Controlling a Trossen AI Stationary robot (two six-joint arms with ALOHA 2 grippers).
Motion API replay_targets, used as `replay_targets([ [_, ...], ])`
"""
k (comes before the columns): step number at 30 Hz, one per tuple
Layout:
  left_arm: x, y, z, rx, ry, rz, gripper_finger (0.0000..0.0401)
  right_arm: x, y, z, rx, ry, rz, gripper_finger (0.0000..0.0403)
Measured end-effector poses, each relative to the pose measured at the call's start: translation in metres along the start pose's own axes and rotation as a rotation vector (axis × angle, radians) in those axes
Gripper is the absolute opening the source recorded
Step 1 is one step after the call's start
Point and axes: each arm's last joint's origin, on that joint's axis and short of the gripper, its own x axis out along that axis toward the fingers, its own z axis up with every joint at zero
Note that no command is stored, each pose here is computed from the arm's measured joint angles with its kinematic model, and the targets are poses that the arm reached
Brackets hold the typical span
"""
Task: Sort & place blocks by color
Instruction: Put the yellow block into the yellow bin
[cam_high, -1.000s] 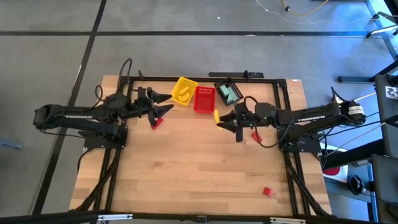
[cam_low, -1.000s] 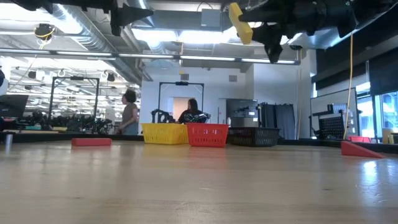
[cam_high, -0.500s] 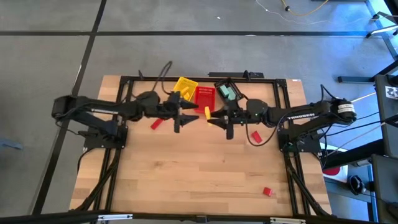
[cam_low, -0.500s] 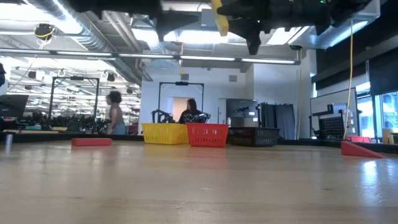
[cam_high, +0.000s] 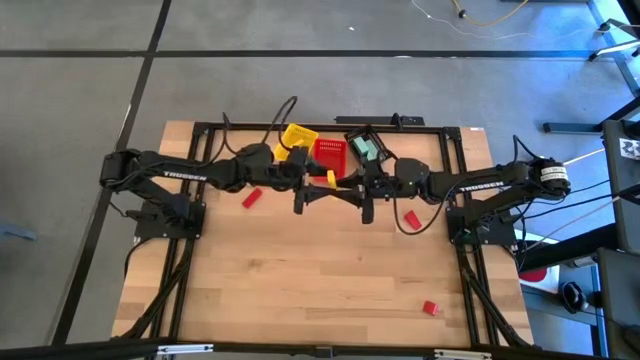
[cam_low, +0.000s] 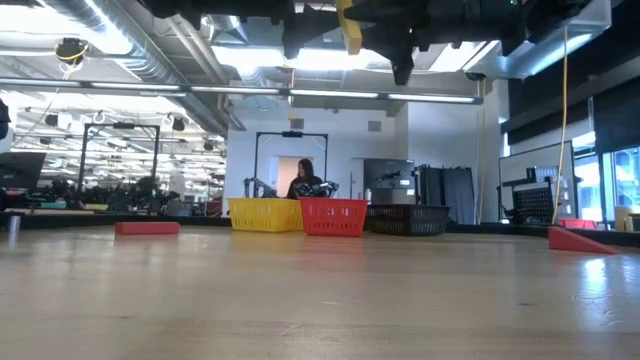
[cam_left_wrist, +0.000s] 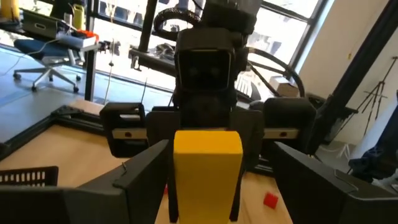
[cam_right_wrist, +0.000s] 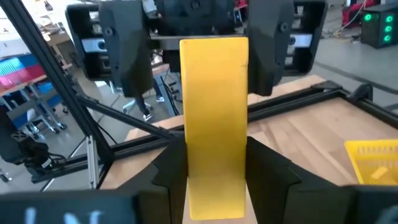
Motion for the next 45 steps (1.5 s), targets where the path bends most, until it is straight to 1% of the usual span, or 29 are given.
replay_targets([
  [7,-0.001,0.002,0.004,0.002,-0.019,0.002,0.0267,0.000,0.000,0.003,0.001,-0.031,0.000,0.0126],
  [11,-0.001,0.003,0.005,-0.030,-0.024,0.016,0.0258,0.000,0.000,0.004,0.042,-0.041,0.004,0.0126],
  [13,-0.001,0.003,0.005,-0.031,-0.024,0.017,0.0244,0.000,0.000,0.004,0.049,-0.040,0.004,0.0126],
  [16,-0.001,0.004,0.005,-0.035,-0.030,0.035,0.0208,0.000,0.000,0.004,0.051,-0.041,0.004,0.0126],
  [21,-0.002,0.006,0.006,-0.065,-0.037,0.051,0.0122,0.000,0.000,0.004,0.074,-0.041,0.001,0.0126],
  [22,-0.002,0.007,0.006,-0.075,-0.036,0.048,0.0116,0.000,0.000,0.004,0.076,-0.041,0.001,0.0126],
  [27,-0.008,0.014,0.012,-0.110,-0.012,0.018,0.0116,-0.001,0.001,0.005,0.102,-0.046,0.005,0.0127],
  [29,-0.017,0.017,0.018,-0.114,0.011,0.021,0.0116,-0.004,0.002,0.009,0.116,-0.056,0.010,0.0155],
  [33,-0.043,0.021,0.038,-0.060,0.018,0.087,0.0116,-0.013,0.005,0.015,0.118,-0.044,0.020,0.0235],
  [36,-0.059,0.025,0.045,-0.011,0.052,0.131,0.0116,-0.023,0.003,0.021,0.098,-0.034,-0.021,0.0270],
  [39,-0.074,0.025,0.054,0.031,0.044,0.176,0.0116,-0.037,0.000,0.027,0.098,0.002,-0.061,0.0279],
  [41,-0.081,0.026,0.055,0.058,0.039,0.196,0.0116,-0.048,-0.001,0.030,0.078,0.031,-0.080,0.0278],
  [43,-0.085,0.028,0.054,0.059,0.034,0.215,0.0116,-0.061,-0.001,0.034,0.050,0.056,-0.107,0.0275],
  [45,-0.087,0.030,0.050,0.034,0.033,0.228,0.0116,-0.073,-0.002,0.036,0.043,0.090,-0.133,0.0272],
])
